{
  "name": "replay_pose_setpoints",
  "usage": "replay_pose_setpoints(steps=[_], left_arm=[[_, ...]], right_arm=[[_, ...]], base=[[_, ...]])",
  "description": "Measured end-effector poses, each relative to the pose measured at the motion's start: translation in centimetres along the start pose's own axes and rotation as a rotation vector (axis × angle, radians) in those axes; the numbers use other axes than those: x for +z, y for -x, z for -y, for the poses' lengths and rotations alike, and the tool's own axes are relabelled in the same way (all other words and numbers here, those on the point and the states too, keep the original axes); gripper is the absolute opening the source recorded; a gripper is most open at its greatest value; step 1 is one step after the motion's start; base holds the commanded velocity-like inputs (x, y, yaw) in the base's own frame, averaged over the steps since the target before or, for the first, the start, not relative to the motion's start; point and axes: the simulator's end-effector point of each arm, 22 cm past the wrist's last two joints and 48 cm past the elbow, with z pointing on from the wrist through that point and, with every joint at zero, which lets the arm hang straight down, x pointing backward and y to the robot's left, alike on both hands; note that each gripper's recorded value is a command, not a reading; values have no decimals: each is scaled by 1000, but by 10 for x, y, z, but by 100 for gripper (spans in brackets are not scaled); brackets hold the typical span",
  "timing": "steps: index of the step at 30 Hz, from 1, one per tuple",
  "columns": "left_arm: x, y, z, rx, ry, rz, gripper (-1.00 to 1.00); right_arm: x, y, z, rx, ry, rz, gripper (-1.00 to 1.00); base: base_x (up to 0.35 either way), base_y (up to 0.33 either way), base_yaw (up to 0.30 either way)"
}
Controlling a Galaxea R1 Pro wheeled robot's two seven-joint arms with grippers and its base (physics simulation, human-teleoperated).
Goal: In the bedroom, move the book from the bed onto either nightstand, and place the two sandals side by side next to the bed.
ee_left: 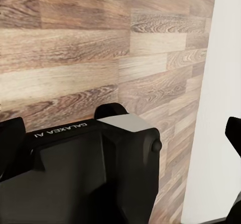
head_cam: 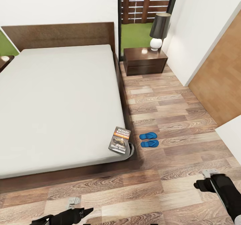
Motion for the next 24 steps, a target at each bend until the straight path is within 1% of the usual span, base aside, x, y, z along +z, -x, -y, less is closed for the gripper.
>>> replay_pose_setpoints(steps=[2,3,4,5,6,7,8,9,10,11,12,15,16,18,20,24], left_arm=[[0,0,0,0,0,0,100],[0,0,0,0,0,0,100],[0,0,0,0,0,0,100],[0,0,0,-1,0,0,100],[0,0,0,0,0,0,100],[0,0,0,0,0,0,100],[0,0,0,0,-1,0,100],[0,0,0,0,-2,-1,100],[0,0,0,0,-2,-1,100],[0,0,0,0,-2,-1,100],[0,0,1,0,-3,-1,100],[0,0,1,0,-3,-1,100],[0,0,1,0,-3,-1,100],[0,0,1,0,-3,-1,100],[0,0,1,0,-3,-1,100],[1,-1,1,0,-4,-1,100]], right_arm=[[0,1,-7,16,22,2,100],[-1,3,-14,45,57,9,100],[-3,9,-28,100,122,26,100],[-5,16,-36,135,167,40,100],[-14,37,-58,216,284,83,100],[-31,66,-81,317,428,135,100],[-60,104,-103,459,633,198,100],[-78,122,-106,540,744,225,100],[-86,128,-106,573,788,233,100],[-96,136,-106,623,852,242,100],[-101,139,-106,659,893,242,100],[-106,141,-105,712,948,235,100],[-108,142,-105,719,961,236,100],[-117,147,-107,722,1005,253,100],[-130,154,-111,718,1070,279,100],[-130,154,-114,719,1085,288,100]], base=[[0,0,0],[0,0,0],[0,0,0],[0,0,0],[0,0,0],[0,0,0],[0,0,0],[0,0,0],[0,0,0],[0,0,0],[0,0,0],[0,0,0],[0,0,0],[0,0,0],[0,0,0],[0,0,0]])
